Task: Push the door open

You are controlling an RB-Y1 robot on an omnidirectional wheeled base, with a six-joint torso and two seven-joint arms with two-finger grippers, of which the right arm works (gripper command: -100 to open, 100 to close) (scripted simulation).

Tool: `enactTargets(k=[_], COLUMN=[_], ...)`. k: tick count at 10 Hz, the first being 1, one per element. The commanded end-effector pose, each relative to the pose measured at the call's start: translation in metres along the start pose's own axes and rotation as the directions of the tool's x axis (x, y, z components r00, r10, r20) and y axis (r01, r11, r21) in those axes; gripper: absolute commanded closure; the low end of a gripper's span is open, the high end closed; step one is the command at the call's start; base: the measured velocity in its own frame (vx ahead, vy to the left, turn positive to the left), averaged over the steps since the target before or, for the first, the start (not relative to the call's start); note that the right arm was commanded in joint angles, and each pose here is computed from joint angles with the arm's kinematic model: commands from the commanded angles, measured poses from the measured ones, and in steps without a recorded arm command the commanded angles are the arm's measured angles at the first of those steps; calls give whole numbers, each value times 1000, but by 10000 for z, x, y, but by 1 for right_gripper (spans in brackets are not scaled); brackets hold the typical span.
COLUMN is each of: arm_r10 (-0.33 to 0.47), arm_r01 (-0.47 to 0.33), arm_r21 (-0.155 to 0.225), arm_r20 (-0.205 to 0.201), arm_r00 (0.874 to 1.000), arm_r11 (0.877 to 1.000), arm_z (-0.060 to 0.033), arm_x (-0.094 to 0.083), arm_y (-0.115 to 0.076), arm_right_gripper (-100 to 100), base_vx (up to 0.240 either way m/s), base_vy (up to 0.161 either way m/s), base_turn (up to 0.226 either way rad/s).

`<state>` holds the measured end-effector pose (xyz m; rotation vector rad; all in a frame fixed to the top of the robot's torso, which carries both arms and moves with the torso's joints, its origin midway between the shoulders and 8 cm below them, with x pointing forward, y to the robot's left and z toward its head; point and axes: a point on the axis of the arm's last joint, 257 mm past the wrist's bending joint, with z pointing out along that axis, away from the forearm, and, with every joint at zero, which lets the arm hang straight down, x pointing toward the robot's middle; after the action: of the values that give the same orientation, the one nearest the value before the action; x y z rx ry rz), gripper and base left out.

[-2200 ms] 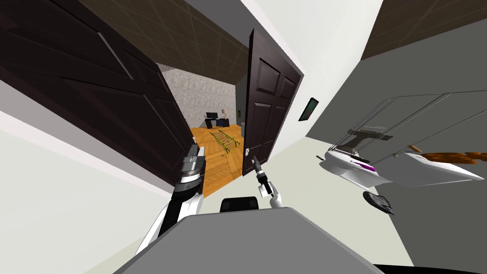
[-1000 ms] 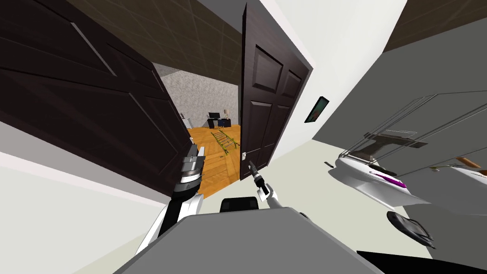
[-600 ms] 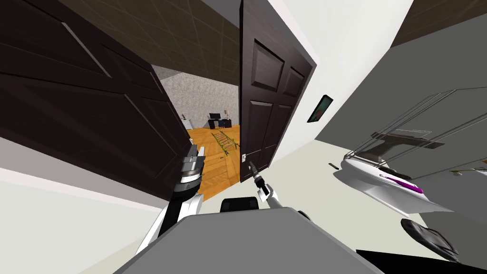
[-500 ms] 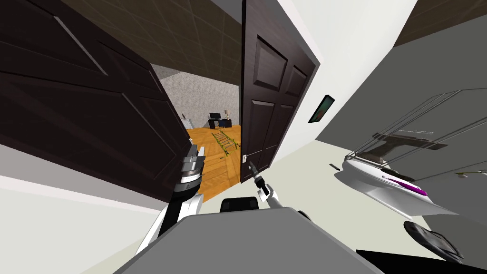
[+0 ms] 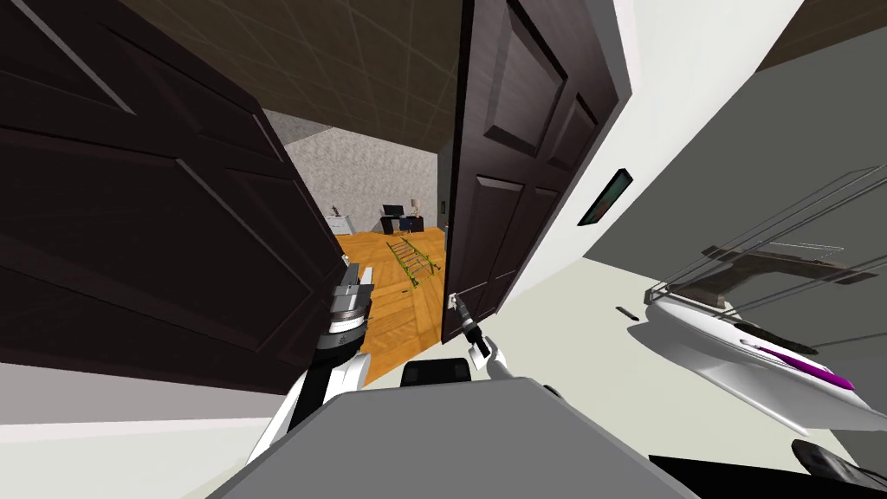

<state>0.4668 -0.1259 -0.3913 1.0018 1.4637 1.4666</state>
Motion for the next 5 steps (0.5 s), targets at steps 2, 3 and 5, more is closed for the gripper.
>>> enactTargets(k=[2,3,5], arm_r10=[5,5,5], arm_r01=[-5,-5,-5], arm_r21=[0,0,0], arm_r20=[2,2,2], arm_r00=[1000,1000,1000], arm_r11=[1000,1000,1000], arm_z=[-11,-11,-11], arm_x=[26,26,26], arm_y=[-11,-11,-11], arm_right_gripper=[-100,100,100], base_vx=[135,-15,-20], base_vy=[55,-2,-10], base_turn=[3,10,9])
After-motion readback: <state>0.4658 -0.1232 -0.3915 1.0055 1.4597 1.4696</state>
